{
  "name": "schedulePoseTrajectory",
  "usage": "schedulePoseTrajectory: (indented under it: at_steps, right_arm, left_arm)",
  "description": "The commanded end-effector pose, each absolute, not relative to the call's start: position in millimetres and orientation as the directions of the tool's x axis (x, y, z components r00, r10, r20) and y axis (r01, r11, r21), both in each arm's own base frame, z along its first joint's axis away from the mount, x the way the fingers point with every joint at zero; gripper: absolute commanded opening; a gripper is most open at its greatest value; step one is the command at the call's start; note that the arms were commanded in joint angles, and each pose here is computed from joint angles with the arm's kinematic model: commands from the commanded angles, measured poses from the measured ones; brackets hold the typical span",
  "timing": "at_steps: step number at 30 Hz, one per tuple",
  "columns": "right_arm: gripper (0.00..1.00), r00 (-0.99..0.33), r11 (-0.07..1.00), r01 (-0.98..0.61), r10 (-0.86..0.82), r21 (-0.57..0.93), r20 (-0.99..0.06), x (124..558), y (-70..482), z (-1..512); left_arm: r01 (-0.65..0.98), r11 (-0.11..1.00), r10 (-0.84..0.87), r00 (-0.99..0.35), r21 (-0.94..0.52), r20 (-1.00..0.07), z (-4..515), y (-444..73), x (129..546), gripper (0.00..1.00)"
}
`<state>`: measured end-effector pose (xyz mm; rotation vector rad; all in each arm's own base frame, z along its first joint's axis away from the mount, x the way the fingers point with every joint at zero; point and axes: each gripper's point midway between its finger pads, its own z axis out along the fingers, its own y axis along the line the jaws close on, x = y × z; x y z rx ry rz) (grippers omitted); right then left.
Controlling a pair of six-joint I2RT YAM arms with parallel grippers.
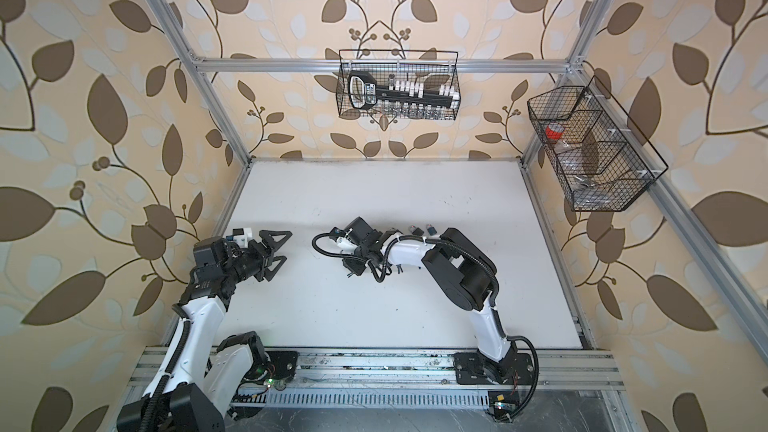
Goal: Lock with the key
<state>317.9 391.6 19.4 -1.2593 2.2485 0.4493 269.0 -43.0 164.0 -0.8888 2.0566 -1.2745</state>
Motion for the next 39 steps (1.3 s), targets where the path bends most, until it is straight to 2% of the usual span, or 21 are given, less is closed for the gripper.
schedulePoseTrajectory:
  at_steps: [1, 5, 11, 15, 18, 21, 26, 30, 35, 39]
  right_arm:
    - [0.33, -0.466, 0.515, -0.856, -0.730, 0.045, -0.500, 304.4, 379.5, -7.3]
    - [0.29, -0.460, 0.519, -0.854, -0.718, 0.039, -0.522, 306.2, 380.7, 4.2]
    - [0.22, -0.435, 0.527, -0.847, -0.622, 0.063, -0.651, 302.8, 382.8, 64.0]
    - [0.00, -0.435, 0.517, -0.846, -0.522, 0.134, -0.733, 292.5, 376.1, 107.9]
    - [0.00, -0.429, 0.494, -0.850, -0.447, 0.184, -0.785, 283.0, 364.4, 135.1]
    - [0.00, -0.372, 0.392, -0.895, -0.390, 0.214, -0.842, 263.8, 355.7, 167.5]
    - [0.00, -0.317, 0.372, -0.909, -0.322, 0.189, -0.892, 256.2, 332.5, 208.9]
    - [0.00, -0.355, 0.237, -0.924, -0.243, 0.299, -0.903, 245.4, 315.4, 239.4]
    - [0.00, -0.324, 0.151, -0.944, -0.260, 0.293, -0.910, 229.4, 311.1, 252.4]
    - [0.00, -0.312, 0.098, -0.950, -0.247, 0.297, -0.917, 220.4, 311.7, 263.7]
  left_arm:
    - [-0.191, 0.330, -0.763, -0.630, -0.924, -0.143, 177.4, -41.7, 273.2, 0.99]
    - [-0.180, 0.364, -0.753, -0.635, -0.914, -0.175, 185.1, -40.2, 274.1, 0.99]
    - [-0.150, 0.528, -0.708, -0.621, -0.836, -0.336, 226.8, -27.3, 275.4, 0.99]
    - [-0.164, 0.596, -0.685, -0.614, -0.786, -0.392, 252.0, -21.3, 276.4, 0.96]
    - [-0.113, 0.660, -0.631, -0.619, -0.742, -0.468, 272.8, -31.2, 277.0, 0.95]
    - [-0.011, 0.696, -0.556, -0.640, -0.718, -0.530, 289.1, -56.8, 281.0, 0.91]
    - [0.288, 0.607, -0.430, -0.665, -0.741, -0.611, 324.8, -118.0, 285.4, 0.76]
    - [0.500, 0.505, -0.322, -0.647, -0.703, -0.691, 355.3, -163.8, 274.6, 0.69]
    - [0.625, 0.406, -0.174, -0.663, -0.667, -0.728, 363.1, -210.8, 261.3, 0.53]
    - [0.674, 0.345, -0.103, -0.664, -0.653, -0.741, 361.8, -234.6, 251.1, 0.49]
